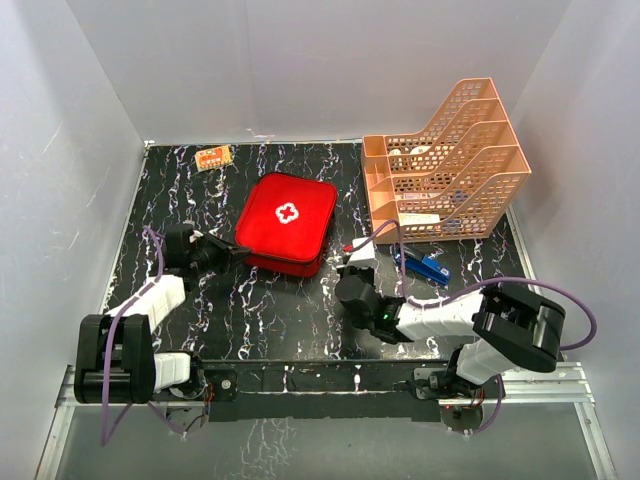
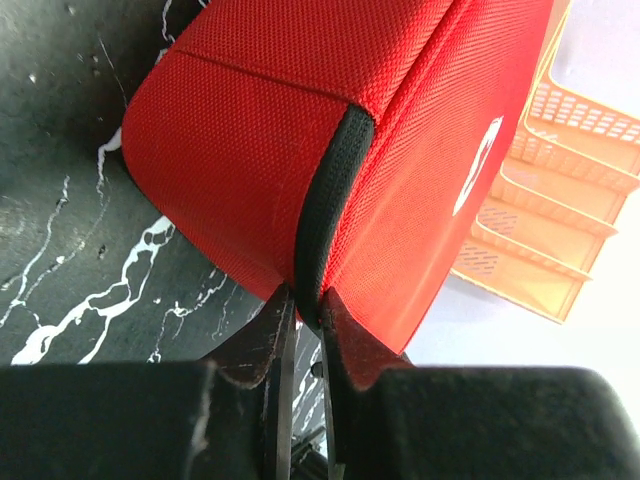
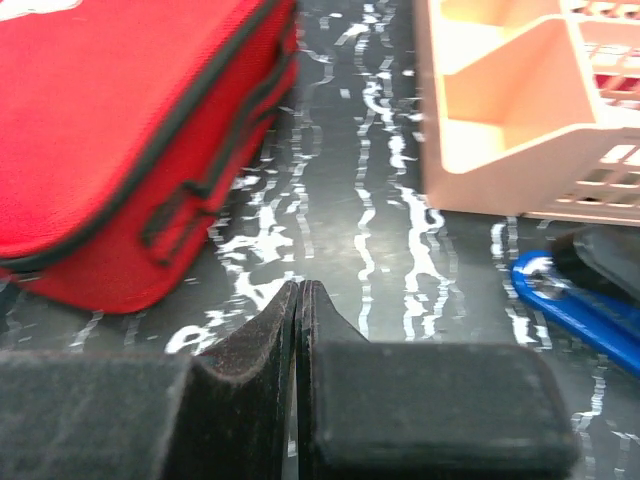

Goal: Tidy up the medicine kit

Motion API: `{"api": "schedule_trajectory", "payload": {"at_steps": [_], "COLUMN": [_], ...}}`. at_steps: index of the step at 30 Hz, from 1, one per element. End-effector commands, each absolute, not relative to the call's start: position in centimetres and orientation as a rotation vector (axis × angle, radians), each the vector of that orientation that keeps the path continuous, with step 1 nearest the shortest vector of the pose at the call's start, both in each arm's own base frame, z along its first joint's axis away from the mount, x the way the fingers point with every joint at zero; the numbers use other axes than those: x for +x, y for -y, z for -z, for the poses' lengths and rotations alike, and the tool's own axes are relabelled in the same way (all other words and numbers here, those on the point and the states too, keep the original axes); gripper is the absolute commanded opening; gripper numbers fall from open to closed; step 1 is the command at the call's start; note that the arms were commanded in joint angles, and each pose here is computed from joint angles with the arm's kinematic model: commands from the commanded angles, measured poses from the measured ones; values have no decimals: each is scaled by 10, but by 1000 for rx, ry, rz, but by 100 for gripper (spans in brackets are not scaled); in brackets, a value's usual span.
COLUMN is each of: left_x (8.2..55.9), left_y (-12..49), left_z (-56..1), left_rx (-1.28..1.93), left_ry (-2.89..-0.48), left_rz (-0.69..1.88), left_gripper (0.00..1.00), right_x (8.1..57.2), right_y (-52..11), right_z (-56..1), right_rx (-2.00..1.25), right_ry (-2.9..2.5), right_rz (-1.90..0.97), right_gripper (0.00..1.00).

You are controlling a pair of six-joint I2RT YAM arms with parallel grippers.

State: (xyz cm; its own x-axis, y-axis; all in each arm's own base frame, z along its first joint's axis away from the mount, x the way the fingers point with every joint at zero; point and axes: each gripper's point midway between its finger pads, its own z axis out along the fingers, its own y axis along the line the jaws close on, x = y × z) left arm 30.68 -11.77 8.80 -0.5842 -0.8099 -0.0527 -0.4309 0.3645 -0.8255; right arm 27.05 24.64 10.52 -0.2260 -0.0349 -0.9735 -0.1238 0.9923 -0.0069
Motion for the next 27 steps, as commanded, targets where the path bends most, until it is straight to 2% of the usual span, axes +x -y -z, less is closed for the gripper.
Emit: {"api": "schedule_trajectory", "payload": {"at_steps": [1,8,12,14,22,27], "left_x": [317,316,313,313,313,312], "left_y": [98,115,117,119,120,120], "left_z": [-86,-99,-100,-101,-100,-98], "left_rx": [-1058,-973,-961,-956,-951,-957], "left_ry": [-2167,-2190,-2197,-2200,-2213,-2216], "left_rz": [954,1092,1109,1121,1134,1130], "left_gripper": [0,0,0,0,1,1], "right_x": [287,274,263,258,265,281], "right_y": [-222,-280,-304,-317,-349,-348], "right_z": [-134,-134,-130,-128,-118,-119], "right_rx": [-53,-319,-335,-355,-325,-236], "right_ry": [-1712,-1754,-1778,-1778,-1781,-1767], "right_rz": [-5,-314,-448,-484,-446,-373], "right_gripper": [0,1,24,32,49,50]}}
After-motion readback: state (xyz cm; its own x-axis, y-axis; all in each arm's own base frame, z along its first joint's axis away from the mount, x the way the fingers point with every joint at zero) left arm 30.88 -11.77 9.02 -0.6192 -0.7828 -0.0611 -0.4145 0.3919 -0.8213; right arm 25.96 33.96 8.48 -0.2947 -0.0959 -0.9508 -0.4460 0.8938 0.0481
